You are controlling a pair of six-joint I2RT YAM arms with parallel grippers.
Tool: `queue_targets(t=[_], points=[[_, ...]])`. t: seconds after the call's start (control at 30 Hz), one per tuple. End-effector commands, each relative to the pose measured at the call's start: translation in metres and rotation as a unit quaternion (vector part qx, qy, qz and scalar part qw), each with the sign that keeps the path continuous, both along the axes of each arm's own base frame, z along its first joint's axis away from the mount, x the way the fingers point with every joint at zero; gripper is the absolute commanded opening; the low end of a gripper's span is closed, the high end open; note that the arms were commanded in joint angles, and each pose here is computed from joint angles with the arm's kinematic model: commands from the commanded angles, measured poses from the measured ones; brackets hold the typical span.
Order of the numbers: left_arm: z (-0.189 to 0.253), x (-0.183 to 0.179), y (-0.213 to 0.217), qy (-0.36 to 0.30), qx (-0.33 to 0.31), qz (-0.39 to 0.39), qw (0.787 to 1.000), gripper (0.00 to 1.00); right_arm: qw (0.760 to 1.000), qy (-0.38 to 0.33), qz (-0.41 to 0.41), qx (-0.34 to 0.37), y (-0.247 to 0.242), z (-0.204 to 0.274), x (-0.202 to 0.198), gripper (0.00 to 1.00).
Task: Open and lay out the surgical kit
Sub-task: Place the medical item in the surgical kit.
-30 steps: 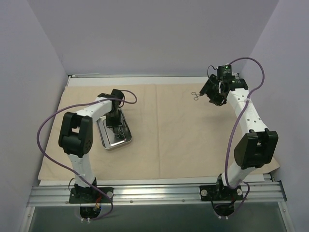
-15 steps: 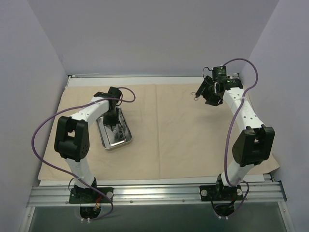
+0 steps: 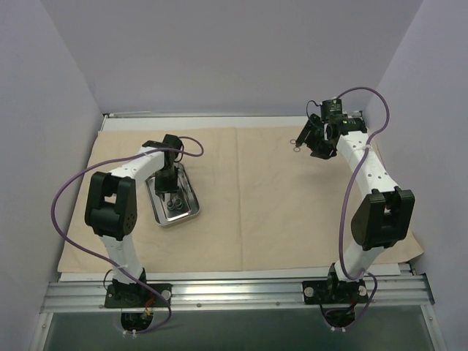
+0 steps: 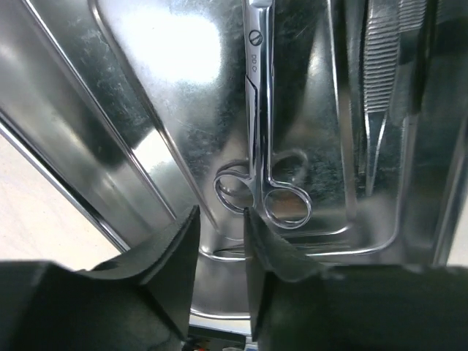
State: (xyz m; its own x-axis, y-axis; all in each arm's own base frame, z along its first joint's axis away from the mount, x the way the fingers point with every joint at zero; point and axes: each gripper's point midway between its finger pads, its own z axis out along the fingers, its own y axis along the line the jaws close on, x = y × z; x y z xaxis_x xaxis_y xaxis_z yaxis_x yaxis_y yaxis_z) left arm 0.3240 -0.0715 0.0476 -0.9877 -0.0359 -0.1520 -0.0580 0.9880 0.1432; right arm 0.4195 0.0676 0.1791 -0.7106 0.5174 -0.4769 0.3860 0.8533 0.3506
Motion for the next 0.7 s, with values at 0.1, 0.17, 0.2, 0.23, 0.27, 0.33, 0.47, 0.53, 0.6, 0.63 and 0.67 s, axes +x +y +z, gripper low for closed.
queue_targets(t=[0.1,0.17,0.2,0.23,0.27,0.33,0.47,0.53,0.6,0.63,0.67], points=[[0.006,0.010,0.007,-0.017,0.000,0.017,1.000,0.48,1.000,-0.005,0.013,-0.005,0.003,0.007,0.004,0.58],[0.012,0.021,0.005,-0.033,-0.004,0.020,0.999,0.50,1.000,-0.006,0.013,-0.005,0.003,0.008,0.004,0.58],[0.012,0.024,0.002,-0.036,-0.010,0.019,0.999,0.50,1.000,-0.005,0.013,-0.006,0.002,0.007,0.003,0.58],[0.018,0.036,-0.002,-0.051,-0.016,0.019,0.998,0.50,1.000,-0.006,0.014,-0.006,0.002,0.007,0.004,0.58],[0.013,0.040,-0.003,-0.045,-0.015,0.020,0.999,0.49,1.000,-0.004,0.015,-0.006,0.003,0.006,0.003,0.58],[0.012,0.049,-0.006,-0.046,-0.016,0.019,0.999,0.46,1.000,-0.004,0.014,-0.007,0.002,0.006,0.004,0.58],[0.010,0.075,-0.012,-0.064,-0.022,0.015,0.998,0.45,1.000,0.001,0.014,-0.009,0.001,0.005,0.002,0.58],[0.008,0.079,-0.014,-0.063,-0.023,0.013,0.998,0.45,1.000,0.005,0.014,-0.008,0.001,0.003,0.000,0.58],[0.002,0.083,-0.015,-0.059,-0.021,0.013,0.998,0.44,1.000,0.004,0.014,-0.007,0.001,0.004,-0.001,0.58],[-0.001,0.084,-0.015,-0.059,-0.021,0.013,0.998,0.44,1.000,0.005,0.013,-0.009,0.000,0.004,-0.001,0.58],[-0.005,0.085,-0.015,-0.056,-0.020,0.013,0.998,0.44,1.000,0.006,0.012,-0.010,0.000,0.004,-0.002,0.58]])
